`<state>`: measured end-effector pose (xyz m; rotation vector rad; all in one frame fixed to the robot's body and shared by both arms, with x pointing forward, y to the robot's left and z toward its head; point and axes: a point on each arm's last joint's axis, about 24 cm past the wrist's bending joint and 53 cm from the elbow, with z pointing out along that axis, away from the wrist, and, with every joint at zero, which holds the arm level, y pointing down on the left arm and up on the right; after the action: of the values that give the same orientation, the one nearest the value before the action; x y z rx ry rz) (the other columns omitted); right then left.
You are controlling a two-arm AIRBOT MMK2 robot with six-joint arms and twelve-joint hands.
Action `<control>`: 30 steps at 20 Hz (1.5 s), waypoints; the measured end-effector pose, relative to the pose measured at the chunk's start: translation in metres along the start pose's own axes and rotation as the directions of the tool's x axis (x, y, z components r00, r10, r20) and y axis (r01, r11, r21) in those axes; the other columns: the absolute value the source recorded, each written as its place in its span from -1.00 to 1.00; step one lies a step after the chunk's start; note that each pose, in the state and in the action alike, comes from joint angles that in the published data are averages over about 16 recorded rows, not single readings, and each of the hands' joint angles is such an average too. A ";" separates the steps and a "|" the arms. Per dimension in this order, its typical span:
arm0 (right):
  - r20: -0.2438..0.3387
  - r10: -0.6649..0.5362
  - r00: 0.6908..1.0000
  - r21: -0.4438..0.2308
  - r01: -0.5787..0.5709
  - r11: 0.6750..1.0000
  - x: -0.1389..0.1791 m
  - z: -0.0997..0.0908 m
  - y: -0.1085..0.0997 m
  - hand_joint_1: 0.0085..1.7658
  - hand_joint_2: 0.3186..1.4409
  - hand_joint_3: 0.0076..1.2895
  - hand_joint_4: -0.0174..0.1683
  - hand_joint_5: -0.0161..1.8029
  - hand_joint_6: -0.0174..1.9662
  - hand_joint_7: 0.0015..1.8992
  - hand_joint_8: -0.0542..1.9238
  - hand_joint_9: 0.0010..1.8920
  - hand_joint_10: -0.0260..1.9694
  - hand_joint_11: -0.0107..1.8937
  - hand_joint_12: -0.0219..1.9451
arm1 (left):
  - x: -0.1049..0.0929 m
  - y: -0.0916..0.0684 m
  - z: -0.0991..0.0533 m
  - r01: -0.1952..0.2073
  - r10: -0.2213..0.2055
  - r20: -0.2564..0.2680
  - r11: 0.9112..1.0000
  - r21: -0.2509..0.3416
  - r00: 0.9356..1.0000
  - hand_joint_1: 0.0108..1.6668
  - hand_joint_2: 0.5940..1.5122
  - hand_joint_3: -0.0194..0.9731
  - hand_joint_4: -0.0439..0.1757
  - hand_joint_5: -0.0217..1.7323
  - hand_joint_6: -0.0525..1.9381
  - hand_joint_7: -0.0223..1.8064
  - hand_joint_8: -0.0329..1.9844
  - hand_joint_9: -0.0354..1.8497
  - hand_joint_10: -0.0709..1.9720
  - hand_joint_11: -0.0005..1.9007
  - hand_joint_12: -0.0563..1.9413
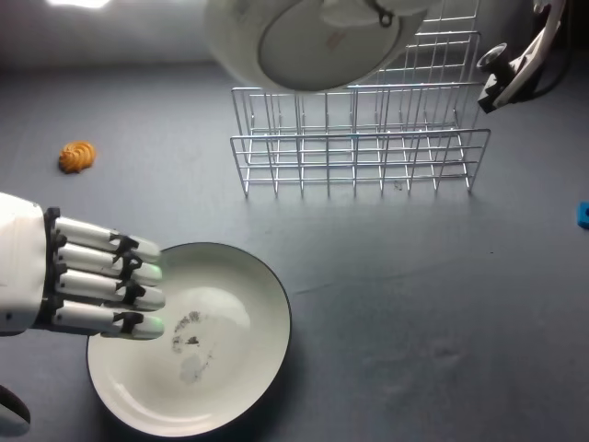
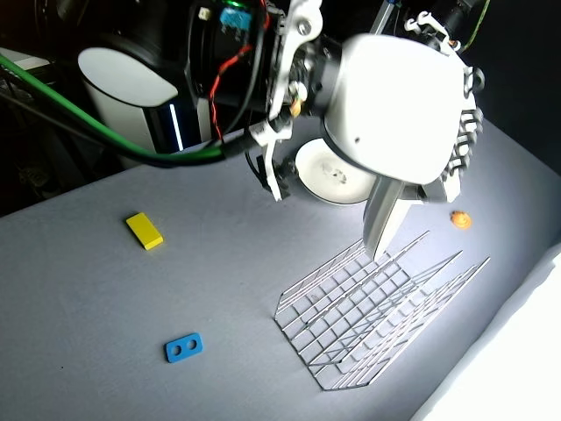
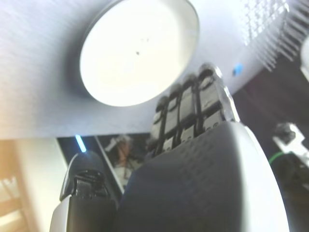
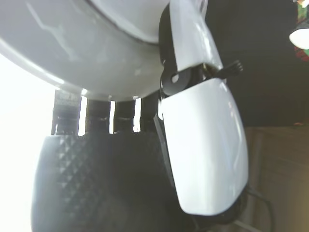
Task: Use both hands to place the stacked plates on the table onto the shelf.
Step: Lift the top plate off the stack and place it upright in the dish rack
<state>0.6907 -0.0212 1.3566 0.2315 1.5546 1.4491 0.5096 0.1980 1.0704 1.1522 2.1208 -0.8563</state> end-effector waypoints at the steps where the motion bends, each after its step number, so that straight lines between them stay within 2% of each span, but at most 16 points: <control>1: 0.005 0.011 1.000 0.008 -0.011 1.000 -0.003 0.001 -0.003 0.46 0.33 -1.00 -0.86 -0.17 0.30 -0.08 0.28 -0.02 0.04 -0.11 0.45 | 0.003 0.000 0.002 0.002 -0.002 -0.009 1.000 -0.005 1.000 -0.99 0.36 -0.93 -0.61 -0.92 -0.93 -0.91 -0.95 -0.91 -0.93 -0.97 -0.87; 8: 0.040 0.066 0.997 0.051 -0.068 0.996 -0.019 0.009 -0.025 0.44 0.39 -1.00 -0.87 -0.18 0.28 -0.10 0.30 -0.04 0.10 -0.12 0.46 | 0.025 0.004 0.013 0.016 -0.020 -0.067 0.998 -0.053 0.998 -0.99 0.37 -0.93 -0.61 -0.91 -0.93 -0.90 -0.95 -0.90 -0.93 -0.97 -0.81; 16: 0.072 0.115 0.991 0.100 -0.122 0.988 -0.028 0.016 -0.053 0.44 0.45 -1.00 -0.92 -0.20 0.25 -0.14 0.29 -0.08 0.32 -0.12 0.46 | 0.043 0.014 0.015 0.026 -0.040 -0.113 0.993 -0.119 0.993 -0.99 0.37 -0.93 -0.61 -0.91 -0.93 -0.91 -0.95 -0.91 -0.93 -0.98 -0.80; 21: 0.084 0.141 0.986 0.141 -0.152 0.978 -0.029 0.018 -0.076 0.41 0.47 -1.00 -0.92 -0.23 0.27 -0.14 0.32 -0.09 0.23 -0.14 0.46 | 0.051 0.023 0.012 0.035 -0.055 -0.128 0.987 -0.158 0.990 -0.99 0.37 -0.93 -0.61 -0.92 -0.93 -0.91 -0.95 -0.92 -0.93 -0.98 -0.82; 24: 0.087 0.155 0.984 0.165 -0.167 0.972 -0.026 0.018 -0.089 0.41 0.48 -1.00 -0.92 -0.23 0.28 -0.14 0.30 -0.09 0.26 -0.13 0.46 | 0.058 0.028 0.009 0.043 -0.069 -0.143 0.983 -0.179 0.987 -0.99 0.38 -0.93 -0.61 -0.93 -0.93 -0.92 -0.95 -0.93 -0.93 -0.98 -0.86; 30: 0.087 0.163 0.983 0.205 -0.178 0.963 -0.021 0.017 -0.110 0.40 0.49 -1.00 -0.92 -0.23 0.30 -0.13 0.32 -0.09 0.19 -0.13 0.45 | 0.069 0.035 0.003 0.070 -0.106 -0.164 0.975 -0.209 0.981 -0.99 0.37 -0.93 -0.63 -0.94 -0.95 -0.93 -0.95 -0.93 -0.93 -0.99 -0.91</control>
<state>0.7631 -0.0548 1.2769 0.5484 1.6653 1.3896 0.5080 0.2451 1.0089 1.0661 2.3549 -0.5777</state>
